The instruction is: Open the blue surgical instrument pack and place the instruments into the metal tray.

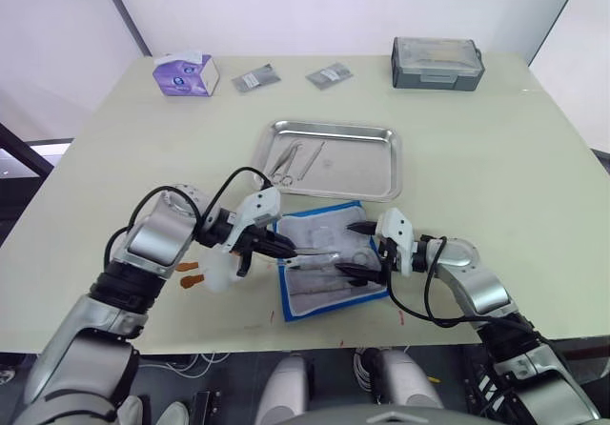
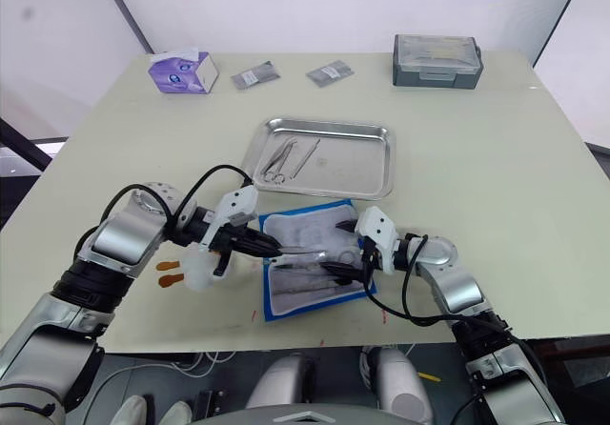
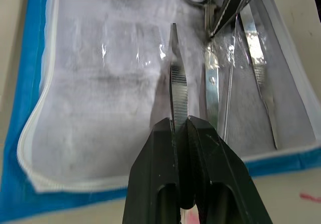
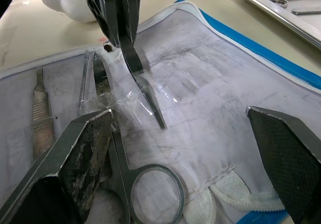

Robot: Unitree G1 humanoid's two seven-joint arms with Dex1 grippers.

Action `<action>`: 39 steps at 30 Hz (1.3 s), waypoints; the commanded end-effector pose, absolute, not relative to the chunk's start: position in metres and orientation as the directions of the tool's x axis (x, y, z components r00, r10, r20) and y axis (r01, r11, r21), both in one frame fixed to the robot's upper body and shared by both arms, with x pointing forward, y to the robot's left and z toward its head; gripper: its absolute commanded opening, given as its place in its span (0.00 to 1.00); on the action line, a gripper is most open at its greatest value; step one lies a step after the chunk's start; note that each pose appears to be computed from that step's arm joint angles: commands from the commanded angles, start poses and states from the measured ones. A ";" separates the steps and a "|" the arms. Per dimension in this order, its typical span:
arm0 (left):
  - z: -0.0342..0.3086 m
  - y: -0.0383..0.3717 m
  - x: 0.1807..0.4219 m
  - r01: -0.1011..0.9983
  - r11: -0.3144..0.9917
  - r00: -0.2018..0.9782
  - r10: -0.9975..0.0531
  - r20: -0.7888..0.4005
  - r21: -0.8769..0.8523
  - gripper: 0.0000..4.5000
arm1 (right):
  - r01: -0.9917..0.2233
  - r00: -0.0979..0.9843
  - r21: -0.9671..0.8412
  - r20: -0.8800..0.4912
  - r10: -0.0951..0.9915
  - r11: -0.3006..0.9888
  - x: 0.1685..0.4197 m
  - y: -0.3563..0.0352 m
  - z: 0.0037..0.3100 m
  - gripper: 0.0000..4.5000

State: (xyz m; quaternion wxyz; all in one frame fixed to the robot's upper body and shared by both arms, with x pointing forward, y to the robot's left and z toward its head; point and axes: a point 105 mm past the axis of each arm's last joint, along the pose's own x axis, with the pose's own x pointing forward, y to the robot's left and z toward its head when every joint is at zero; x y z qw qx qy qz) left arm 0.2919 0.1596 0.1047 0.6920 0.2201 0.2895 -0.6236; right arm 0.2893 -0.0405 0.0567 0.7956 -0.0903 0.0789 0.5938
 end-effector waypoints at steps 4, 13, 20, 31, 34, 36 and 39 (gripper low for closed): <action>0.123 0.174 0.288 0.992 0.122 0.061 -0.728 -0.683 -0.042 0.01 | -0.953 0.248 0.079 -0.355 0.901 0.293 0.276 -0.049 0.015 1.00; 0.136 0.187 0.286 0.990 0.132 0.060 -0.730 -0.681 -0.055 0.01 | -0.954 0.245 0.074 -0.362 0.900 0.289 0.277 -0.052 0.015 1.00; 0.155 0.218 0.274 0.988 0.136 0.047 -0.697 -0.716 -0.068 0.01 | -0.953 0.250 0.072 -0.360 0.899 0.294 0.277 -0.052 0.015 1.00; 0.188 0.210 0.299 0.975 0.219 0.192 -0.794 -0.577 0.022 0.01 | -0.955 0.244 0.074 -0.358 0.901 0.288 0.276 -0.051 0.014 1.00; 0.203 0.180 0.328 0.938 0.334 0.342 -0.835 -0.430 0.097 0.01 | -0.955 0.243 0.072 -0.358 0.902 0.286 0.276 -0.051 0.015 1.00; 0.210 0.165 0.342 0.909 0.403 0.414 -0.837 -0.356 0.110 0.01 | -0.956 0.243 0.072 -0.359 0.901 0.286 0.276 -0.052 0.015 1.00; 0.209 0.151 0.361 0.851 0.511 0.522 -0.795 -0.309 0.124 0.01 | -0.956 0.240 0.071 -0.362 0.901 0.284 0.276 -0.053 0.015 1.00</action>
